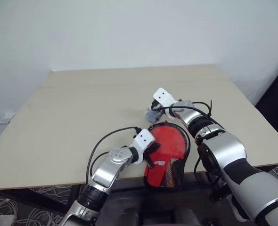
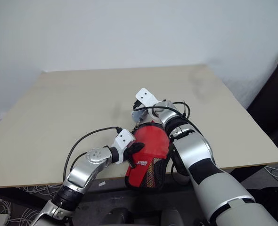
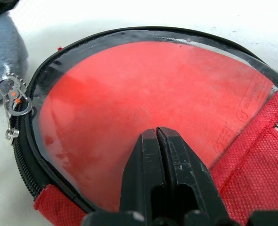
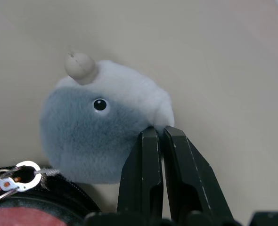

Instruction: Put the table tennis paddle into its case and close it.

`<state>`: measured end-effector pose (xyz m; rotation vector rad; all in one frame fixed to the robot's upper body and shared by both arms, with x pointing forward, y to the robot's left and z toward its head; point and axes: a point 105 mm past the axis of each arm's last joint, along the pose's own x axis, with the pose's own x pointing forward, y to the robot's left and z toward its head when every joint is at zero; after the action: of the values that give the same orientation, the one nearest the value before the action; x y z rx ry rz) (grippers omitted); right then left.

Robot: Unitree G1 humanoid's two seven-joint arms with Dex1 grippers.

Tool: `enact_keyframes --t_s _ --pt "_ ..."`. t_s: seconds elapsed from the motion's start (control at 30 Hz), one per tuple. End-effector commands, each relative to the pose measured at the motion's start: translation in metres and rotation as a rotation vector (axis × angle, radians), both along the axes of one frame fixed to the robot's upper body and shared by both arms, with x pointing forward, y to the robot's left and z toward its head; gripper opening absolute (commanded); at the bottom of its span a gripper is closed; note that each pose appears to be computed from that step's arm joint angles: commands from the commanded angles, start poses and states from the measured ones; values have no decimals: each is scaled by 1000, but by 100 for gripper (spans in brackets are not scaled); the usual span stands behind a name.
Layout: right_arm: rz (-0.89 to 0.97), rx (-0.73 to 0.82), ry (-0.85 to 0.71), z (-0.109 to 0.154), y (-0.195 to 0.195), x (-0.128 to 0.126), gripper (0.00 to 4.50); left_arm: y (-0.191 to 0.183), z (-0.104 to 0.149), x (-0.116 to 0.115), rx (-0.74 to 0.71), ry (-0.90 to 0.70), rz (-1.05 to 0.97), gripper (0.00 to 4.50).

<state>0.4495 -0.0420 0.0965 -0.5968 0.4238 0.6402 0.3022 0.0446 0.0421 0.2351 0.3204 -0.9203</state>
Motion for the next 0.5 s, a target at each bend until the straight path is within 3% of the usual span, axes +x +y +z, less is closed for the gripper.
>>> enact_keyframes --t_s 0.03,0.5 --pt "-64 48 -71 23 -13 12 14 1 -6 2 26 16 2 0" --pt "-287 117 -145 40 -73 26 14 -3 -6 6 18 19 14 0"
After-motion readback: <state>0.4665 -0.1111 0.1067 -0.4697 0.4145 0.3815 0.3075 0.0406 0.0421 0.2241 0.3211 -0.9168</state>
